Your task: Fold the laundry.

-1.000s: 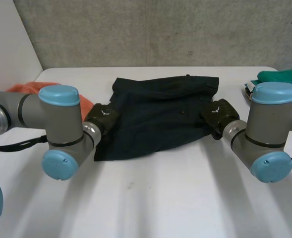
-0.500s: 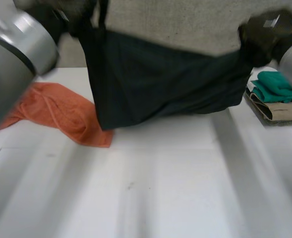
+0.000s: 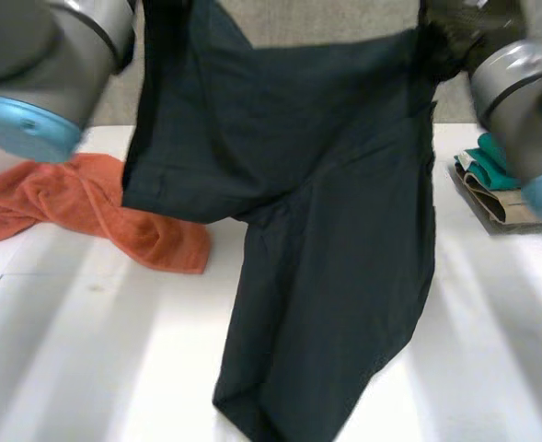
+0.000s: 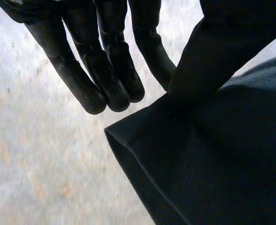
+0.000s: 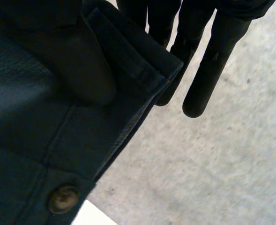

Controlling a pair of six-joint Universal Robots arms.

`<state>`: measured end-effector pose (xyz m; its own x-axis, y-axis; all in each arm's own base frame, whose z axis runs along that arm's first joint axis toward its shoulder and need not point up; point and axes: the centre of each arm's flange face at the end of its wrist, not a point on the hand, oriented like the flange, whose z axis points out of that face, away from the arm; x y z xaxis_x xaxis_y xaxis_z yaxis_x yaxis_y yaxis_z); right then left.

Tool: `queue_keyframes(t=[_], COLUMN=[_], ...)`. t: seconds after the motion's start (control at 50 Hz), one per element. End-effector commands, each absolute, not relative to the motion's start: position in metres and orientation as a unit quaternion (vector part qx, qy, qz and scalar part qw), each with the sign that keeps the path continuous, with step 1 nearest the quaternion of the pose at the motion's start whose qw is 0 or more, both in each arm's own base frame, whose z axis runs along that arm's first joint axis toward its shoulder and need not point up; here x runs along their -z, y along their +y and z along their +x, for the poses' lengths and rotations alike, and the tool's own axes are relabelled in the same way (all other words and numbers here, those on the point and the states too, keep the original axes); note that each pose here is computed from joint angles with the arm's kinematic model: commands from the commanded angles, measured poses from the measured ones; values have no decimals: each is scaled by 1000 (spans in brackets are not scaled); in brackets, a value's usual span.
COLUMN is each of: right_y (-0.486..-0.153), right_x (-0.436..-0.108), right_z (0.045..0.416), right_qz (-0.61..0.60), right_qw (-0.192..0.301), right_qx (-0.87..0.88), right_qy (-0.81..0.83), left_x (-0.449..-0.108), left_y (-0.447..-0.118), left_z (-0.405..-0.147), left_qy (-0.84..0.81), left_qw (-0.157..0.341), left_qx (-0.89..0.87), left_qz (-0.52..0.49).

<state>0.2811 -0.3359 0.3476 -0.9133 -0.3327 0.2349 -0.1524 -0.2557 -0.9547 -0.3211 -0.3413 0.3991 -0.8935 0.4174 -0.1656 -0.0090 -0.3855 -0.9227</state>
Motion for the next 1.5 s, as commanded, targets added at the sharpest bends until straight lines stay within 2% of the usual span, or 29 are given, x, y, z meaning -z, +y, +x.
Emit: queue_keyframes(t=[0.02,0.1,0.22,0.28,0.32,0.38,0.44,0.5,0.6,0.62,0.68,0.7,0.76,0.84,0.92,1.0,1.12,1.24,1.38,1.5], right_y=[-355,-357,-341,-344,-349,-361,-366,-365,-357,-353,-347,-344,-339,-332,-332,-342,-353,-356,-352,-350], right_x=[-272,-251,-233,-233,-238,-252,-262,-268,-262,-257,-247,-240,-225,-199,-172,-150,-135,-121,-114,-112], right_z=[327,348,381,381,373,353,336,315,288,279,267,258,246,233,226,224,227,232,237,239], right_qz=[-208,-224,-297,-301,-294,-273,-267,-287,-366,-395,-437,-461,-493,-535,-554,-541,-508,-493,-489,-479], right_qw=[88,108,173,164,140,103,87,79,83,81,74,67,60,57,61,59,62,62,60,56], right_qx=[768,782,760,751,745,742,733,705,645,625,596,578,551,520,508,530,567,585,576,575], right_qy=[599,571,552,565,582,603,620,643,666,669,670,670,671,663,657,650,645,641,652,661], left_x=[-301,-274,-265,-269,-276,-287,-298,-316,-308,-303,-289,-279,-259,-223,-198,-184,-172,-159,-156,-143], left_y=[-430,-450,-462,-465,-464,-458,-447,-422,-366,-344,-306,-280,-243,-176,-137,-111,-88,-82,-84,-86], left_z=[-307,-293,-286,-281,-278,-274,-274,-279,-297,-301,-308,-311,-315,-324,-330,-335,-344,-349,-355,-356], left_qy=[-592,-608,-597,-589,-585,-587,-591,-598,-643,-662,-691,-708,-730,-742,-737,-727,-704,-683,-663,-654], left_qw=[22,-14,-21,-25,-27,-31,-32,-24,-2,8,23,35,55,107,130,133,129,103,105,86], left_qx=[-791,-781,-786,-793,-796,-797,-794,-787,-741,-718,-677,-649,-604,-540,-512,-505,-518,-528,-538,-528], left_qz=[-155,-140,-158,-156,-151,-141,-138,-146,-196,-215,-252,-277,-314,-384,-422,-446,-468,-494,-510,-534])
